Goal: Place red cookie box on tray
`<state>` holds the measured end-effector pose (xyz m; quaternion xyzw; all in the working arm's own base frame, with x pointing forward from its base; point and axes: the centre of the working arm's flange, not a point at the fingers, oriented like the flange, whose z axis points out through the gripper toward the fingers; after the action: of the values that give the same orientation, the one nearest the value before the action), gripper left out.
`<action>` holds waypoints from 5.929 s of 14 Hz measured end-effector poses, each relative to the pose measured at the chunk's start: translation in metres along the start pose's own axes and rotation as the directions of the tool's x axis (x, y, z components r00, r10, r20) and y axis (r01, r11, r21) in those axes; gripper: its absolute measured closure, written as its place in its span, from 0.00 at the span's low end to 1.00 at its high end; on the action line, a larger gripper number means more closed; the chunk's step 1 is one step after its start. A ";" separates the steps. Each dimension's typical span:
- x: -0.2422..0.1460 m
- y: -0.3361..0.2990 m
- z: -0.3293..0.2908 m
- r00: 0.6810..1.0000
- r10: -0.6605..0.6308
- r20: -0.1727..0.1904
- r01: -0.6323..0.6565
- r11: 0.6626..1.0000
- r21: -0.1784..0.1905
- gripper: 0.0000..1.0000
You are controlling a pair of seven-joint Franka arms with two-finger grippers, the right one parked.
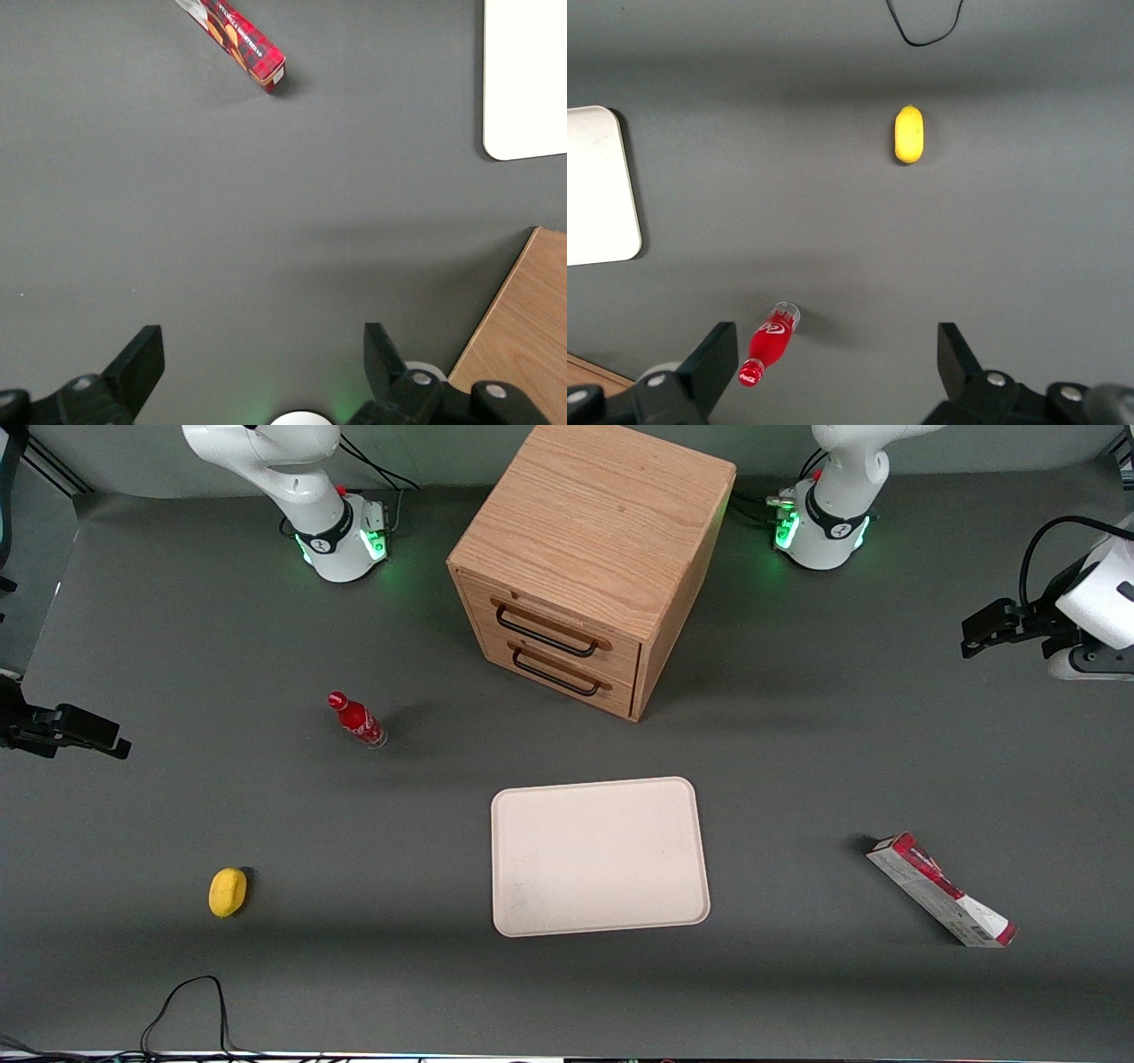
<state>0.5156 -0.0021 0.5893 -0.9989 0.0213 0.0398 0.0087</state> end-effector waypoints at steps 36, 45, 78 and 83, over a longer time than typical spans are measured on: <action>0.274 -0.078 0.349 0.804 -0.580 -0.133 0.581 0.813 -0.039 0.23; 0.267 -0.072 0.313 0.812 -0.578 -0.075 0.579 0.815 -0.012 0.90; 0.213 0.344 0.312 0.985 -0.050 -0.164 0.038 0.997 -0.072 0.54; 0.222 0.294 0.208 0.971 -0.074 -0.229 0.053 0.994 -0.100 0.02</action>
<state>0.7076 -0.3013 0.3594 -0.9962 -0.0117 -0.0768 -0.0389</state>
